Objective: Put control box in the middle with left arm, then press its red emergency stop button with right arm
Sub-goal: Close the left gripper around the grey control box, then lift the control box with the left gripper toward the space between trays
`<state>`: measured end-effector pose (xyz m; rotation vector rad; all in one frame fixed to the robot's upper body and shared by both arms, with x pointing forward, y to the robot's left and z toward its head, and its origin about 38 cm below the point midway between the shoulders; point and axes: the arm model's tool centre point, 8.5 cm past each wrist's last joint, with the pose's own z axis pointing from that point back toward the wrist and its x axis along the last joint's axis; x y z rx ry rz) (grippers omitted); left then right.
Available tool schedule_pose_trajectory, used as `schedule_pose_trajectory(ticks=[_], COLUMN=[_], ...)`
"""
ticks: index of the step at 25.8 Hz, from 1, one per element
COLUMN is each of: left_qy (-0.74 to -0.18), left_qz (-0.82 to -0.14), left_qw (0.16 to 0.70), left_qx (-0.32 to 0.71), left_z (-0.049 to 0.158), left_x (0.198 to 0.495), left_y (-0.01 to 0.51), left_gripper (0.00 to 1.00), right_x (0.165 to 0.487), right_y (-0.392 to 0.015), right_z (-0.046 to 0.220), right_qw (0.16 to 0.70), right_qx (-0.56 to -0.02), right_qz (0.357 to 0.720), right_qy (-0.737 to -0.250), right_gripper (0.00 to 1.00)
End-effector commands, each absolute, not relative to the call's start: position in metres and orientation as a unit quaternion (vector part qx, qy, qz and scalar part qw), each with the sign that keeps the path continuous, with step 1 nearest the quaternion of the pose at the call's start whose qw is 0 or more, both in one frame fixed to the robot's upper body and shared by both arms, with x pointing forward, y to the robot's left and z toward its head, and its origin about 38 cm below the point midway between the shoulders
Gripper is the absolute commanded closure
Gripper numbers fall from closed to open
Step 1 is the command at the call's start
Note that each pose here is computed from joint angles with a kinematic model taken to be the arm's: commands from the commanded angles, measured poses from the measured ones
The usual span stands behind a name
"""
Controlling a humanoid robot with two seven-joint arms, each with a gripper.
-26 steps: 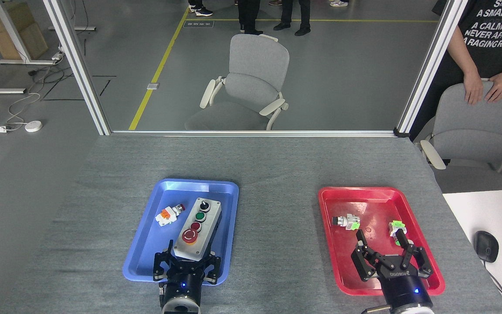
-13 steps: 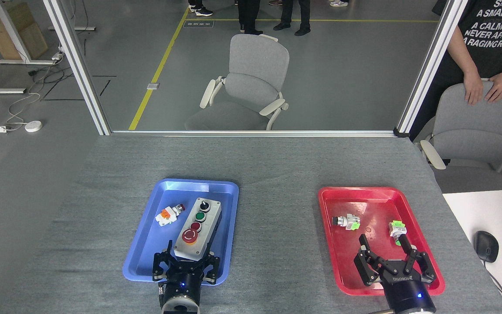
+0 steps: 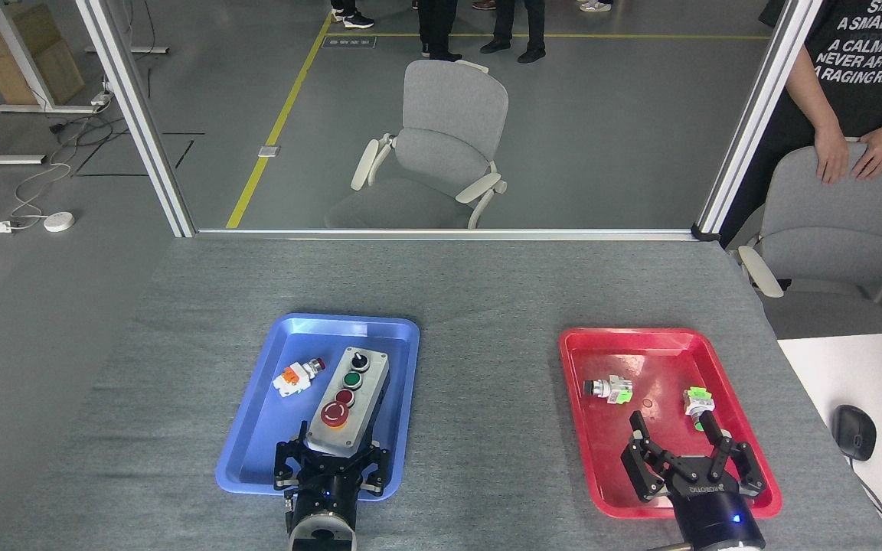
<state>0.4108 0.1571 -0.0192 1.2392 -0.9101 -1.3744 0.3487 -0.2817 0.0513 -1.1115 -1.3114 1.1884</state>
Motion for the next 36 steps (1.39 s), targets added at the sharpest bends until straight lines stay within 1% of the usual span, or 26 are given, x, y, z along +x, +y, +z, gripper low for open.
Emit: schedule_pose_trajectory(ticks=[1,2,7,10,14,19,21,23,24,25,28,29,31,32,33,35,36], left_qy=[-0.379,-0.376,-0.38,-0.383,-0.376,-0.366,-0.366,-0.367,-0.366,-0.367,-0.368,-0.372,-0.383,-0.395,-0.41,-0.431,-0.447], left_qz=[-0.573,-0.576,-0.575,-0.572,-0.577,-0.581,-0.582,-0.581,-0.581,-0.58,-0.579,-0.577,-0.577,-0.575,-0.567,-0.556,-0.544], left_qw=[0.515,0.516,0.524,0.524,0.528,0.547,0.548,0.548,0.548,0.547,0.544,0.543,0.536,0.53,0.523,0.518,0.517], left_qx=[0.512,0.51,0.501,0.501,0.497,0.478,0.477,0.478,0.478,0.48,0.484,0.484,0.482,0.482,0.486,0.487,0.486], left_z=[-0.019,-0.022,-0.022,-0.018,-0.021,-0.03,-0.029,-0.028,-0.028,-0.027,-0.024,-0.022,-0.018,-0.012,-0.001,0.008,0.015], left_x=[0.416,0.416,0.42,0.425,0.431,0.435,0.437,0.438,0.438,0.439,0.442,0.443,0.443,0.444,0.447,0.44,0.436], left_y=[0.154,0.153,0.151,0.15,0.151,0.152,0.152,0.153,0.154,0.155,0.158,0.158,0.157,0.155,0.156,0.169,0.173], left_gripper=[0.01,0.01,0.01,0.01,0.02,0.07,0.15,0.27,0.37,0.49,0.91,1.0,1.0,1.0,1.0,1.0,1.0], right_x=[0.349,0.349,0.349,0.349,0.348,0.347,0.347,0.348,0.348,0.348,0.347,0.346,0.346,0.346,0.347,0.347,0.347], right_y=[-0.283,-0.283,-0.28,-0.282,-0.288,-0.287,-0.287,-0.287,-0.287,-0.286,-0.284,-0.284,-0.286,-0.287,-0.287,-0.286,-0.285], right_z=[0.052,0.052,0.05,0.05,0.05,0.049,0.049,0.049,0.05,0.049,0.048,0.048,0.048,0.047,0.048,0.048,0.048], right_qw=[0.501,0.501,0.507,0.508,0.51,0.509,0.509,0.509,0.508,0.508,0.509,0.51,0.511,0.512,0.513,0.514,0.513], right_qx=[-0.462,-0.462,-0.457,-0.459,-0.462,-0.46,-0.459,-0.459,-0.459,-0.459,-0.457,-0.456,-0.458,-0.458,-0.459,-0.458,-0.458], right_qz=[0.492,0.492,0.492,0.491,0.49,0.493,0.493,0.494,0.494,0.494,0.494,0.493,0.492,0.492,0.49,0.489,0.488], right_qy=[-0.542,-0.542,-0.54,-0.539,-0.535,-0.535,-0.535,-0.535,-0.536,-0.536,-0.537,-0.537,-0.536,-0.535,-0.535,-0.536,-0.537], right_gripper=[0.01,0.01,0.01,0.01,0.01,0.01,0.01,0.01,0.01,0.01,0.01,0.01,0.01,0.01,0.01,0.01,0.01])
